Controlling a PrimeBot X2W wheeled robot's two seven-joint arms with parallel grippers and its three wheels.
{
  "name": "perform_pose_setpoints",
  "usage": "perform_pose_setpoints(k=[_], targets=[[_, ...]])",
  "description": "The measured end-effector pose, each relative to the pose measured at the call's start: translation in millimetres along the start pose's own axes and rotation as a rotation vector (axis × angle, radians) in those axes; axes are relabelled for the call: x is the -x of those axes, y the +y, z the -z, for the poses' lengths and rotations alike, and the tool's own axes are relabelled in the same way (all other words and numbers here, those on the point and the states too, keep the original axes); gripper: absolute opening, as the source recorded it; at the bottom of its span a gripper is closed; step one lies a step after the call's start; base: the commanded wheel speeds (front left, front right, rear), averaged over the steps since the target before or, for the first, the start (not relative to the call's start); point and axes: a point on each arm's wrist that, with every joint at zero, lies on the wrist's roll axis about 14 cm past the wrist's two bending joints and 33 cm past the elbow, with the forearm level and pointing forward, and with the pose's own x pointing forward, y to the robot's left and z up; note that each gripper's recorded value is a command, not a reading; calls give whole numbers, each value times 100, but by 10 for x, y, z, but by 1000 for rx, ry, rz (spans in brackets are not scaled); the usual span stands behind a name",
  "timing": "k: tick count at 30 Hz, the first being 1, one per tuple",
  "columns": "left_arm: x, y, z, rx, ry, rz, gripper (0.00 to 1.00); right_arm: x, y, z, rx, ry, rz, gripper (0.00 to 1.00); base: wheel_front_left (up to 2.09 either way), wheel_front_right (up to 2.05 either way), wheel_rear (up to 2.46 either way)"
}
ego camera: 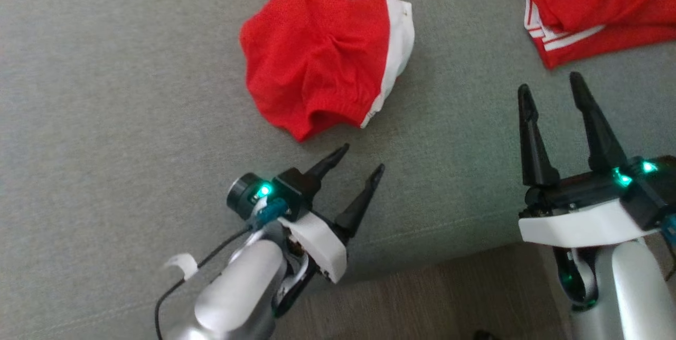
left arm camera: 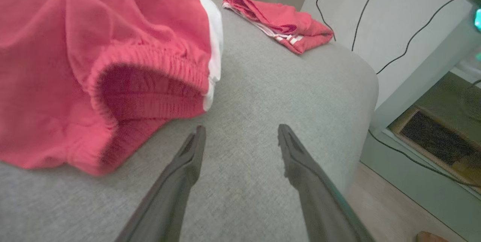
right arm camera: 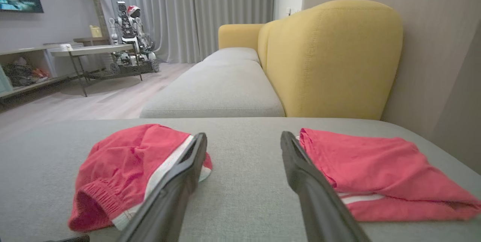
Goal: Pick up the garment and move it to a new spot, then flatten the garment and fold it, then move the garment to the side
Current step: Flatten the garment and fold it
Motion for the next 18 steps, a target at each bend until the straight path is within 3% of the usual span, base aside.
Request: perform_pose_setpoints(k=[7, 18], targets=[[-142, 105, 195, -2, 59, -6, 100, -33, -113, 82, 20, 19, 29, 100, 0, 0, 0], [-284, 256, 102, -20, 24, -42, 100, -76, -139, 209, 27, 50, 34, 100, 0, 0, 0]])
